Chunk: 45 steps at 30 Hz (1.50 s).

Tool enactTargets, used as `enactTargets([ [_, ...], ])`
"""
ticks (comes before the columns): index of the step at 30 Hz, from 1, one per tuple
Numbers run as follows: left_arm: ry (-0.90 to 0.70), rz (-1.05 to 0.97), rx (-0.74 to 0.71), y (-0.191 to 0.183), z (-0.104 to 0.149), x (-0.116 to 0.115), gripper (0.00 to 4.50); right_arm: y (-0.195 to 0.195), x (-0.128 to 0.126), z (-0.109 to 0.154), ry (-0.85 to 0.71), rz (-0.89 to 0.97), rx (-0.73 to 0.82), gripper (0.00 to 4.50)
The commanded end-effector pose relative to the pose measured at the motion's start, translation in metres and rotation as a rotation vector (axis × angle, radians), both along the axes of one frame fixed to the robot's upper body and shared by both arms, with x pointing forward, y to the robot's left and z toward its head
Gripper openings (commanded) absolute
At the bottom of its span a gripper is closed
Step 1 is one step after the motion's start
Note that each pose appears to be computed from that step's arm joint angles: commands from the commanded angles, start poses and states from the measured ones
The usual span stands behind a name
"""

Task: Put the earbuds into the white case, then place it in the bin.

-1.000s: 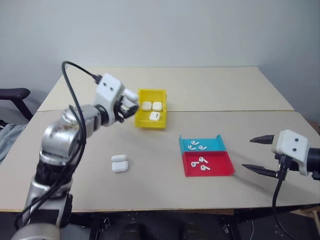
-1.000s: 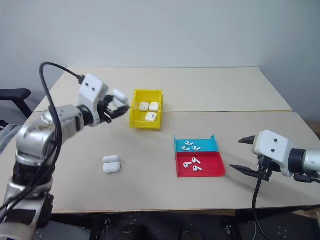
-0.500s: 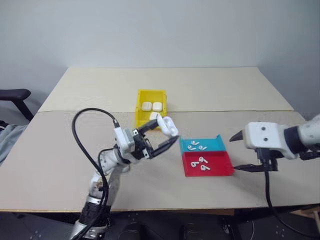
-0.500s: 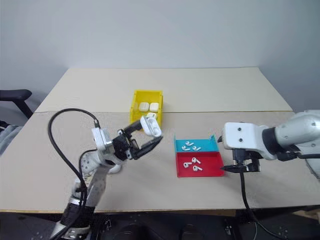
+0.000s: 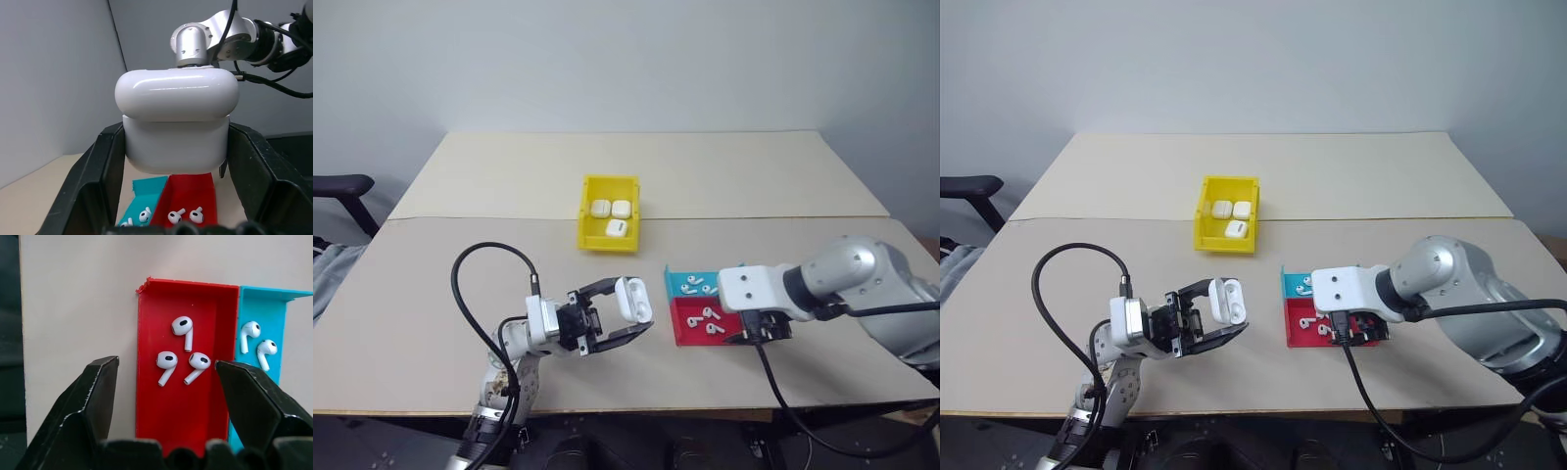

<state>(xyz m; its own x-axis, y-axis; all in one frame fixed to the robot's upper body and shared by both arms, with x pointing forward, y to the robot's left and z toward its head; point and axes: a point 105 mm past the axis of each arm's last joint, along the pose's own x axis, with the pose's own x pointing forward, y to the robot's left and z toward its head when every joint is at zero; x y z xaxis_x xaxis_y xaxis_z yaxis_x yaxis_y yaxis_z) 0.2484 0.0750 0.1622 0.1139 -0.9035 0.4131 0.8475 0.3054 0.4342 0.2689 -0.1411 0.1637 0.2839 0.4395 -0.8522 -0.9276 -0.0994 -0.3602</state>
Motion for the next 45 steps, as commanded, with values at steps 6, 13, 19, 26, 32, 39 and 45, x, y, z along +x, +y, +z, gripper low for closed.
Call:
enactTargets([
  [6, -0.057, 0.055, -0.001, 0.005, 0.006, 0.0, 2.78, 0.001, 0.012, -0.011, -0.004, -0.018, -0.052, 3.05],
  [13, -0.037, 0.084, 0.027, 0.006, 0.001, 0.0, 2.78, 0.001, 0.018, -0.022, 0.013, -0.042, -0.066, 2.49],
  [19, -0.041, 0.093, 0.025, 0.004, 0.003, -0.001, 2.78, -0.001, 0.025, -0.03, 0.009, -0.078, -0.065, 2.49],
  [26, -0.027, 0.105, 0.037, 0.003, 0.002, -0.001, 2.78, -0.004, 0.028, -0.034, 0.044, -0.103, -0.067, 2.49],
  [32, 0.0, 0.113, 0.052, 0.003, 0.0, -0.002, 2.78, -0.005, 0.027, -0.037, 0.063, -0.112, -0.068, 2.49],
  [39, 0.005, 0.132, 0.06, 0.003, -0.001, -0.001, 2.78, -0.005, 0.03, -0.04, 0.063, -0.123, -0.067, 2.12],
  [45, 0.012, 0.144, 0.072, 0.003, -0.002, 0.0, 2.78, -0.007, 0.033, -0.042, 0.053, -0.139, -0.074, 2.12],
])
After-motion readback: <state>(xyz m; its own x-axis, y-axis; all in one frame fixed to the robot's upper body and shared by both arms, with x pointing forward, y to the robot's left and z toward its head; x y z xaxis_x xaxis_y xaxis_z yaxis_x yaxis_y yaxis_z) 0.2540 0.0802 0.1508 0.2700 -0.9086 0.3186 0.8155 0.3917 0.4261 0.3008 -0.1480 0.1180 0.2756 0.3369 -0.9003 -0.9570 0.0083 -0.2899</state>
